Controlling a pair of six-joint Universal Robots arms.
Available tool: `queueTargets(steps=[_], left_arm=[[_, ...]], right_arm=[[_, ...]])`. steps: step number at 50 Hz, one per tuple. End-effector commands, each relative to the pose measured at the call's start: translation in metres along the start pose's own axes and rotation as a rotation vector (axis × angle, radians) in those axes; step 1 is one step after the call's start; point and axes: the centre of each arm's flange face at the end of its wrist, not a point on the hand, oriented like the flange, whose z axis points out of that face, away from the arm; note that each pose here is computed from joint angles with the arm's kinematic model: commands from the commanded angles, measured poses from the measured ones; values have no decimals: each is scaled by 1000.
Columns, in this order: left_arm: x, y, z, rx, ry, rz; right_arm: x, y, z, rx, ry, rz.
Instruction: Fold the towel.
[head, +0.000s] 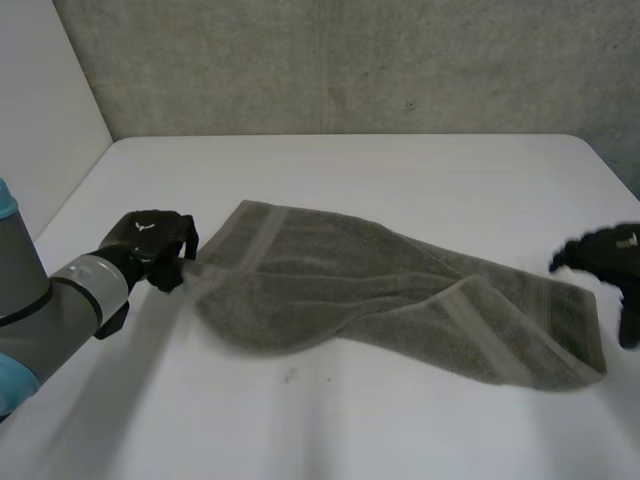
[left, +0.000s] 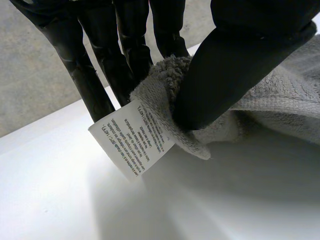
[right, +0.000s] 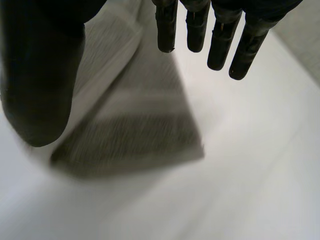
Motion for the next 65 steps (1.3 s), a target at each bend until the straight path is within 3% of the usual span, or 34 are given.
queueTargets(steps=[1,10,24,65], left_arm=[[3,2,1,-4,9,3],[2,-1,1,3,6,3],[2,-4,0,12,4,1],[-2,-3,0,9,-6,-3]], right_arm=[[-17,-44,23,146,-64,146],[-66,-64,68,130,-179,115],[-81,-49,122,82,-71,50],[-90,-34,116,48,-92,72]])
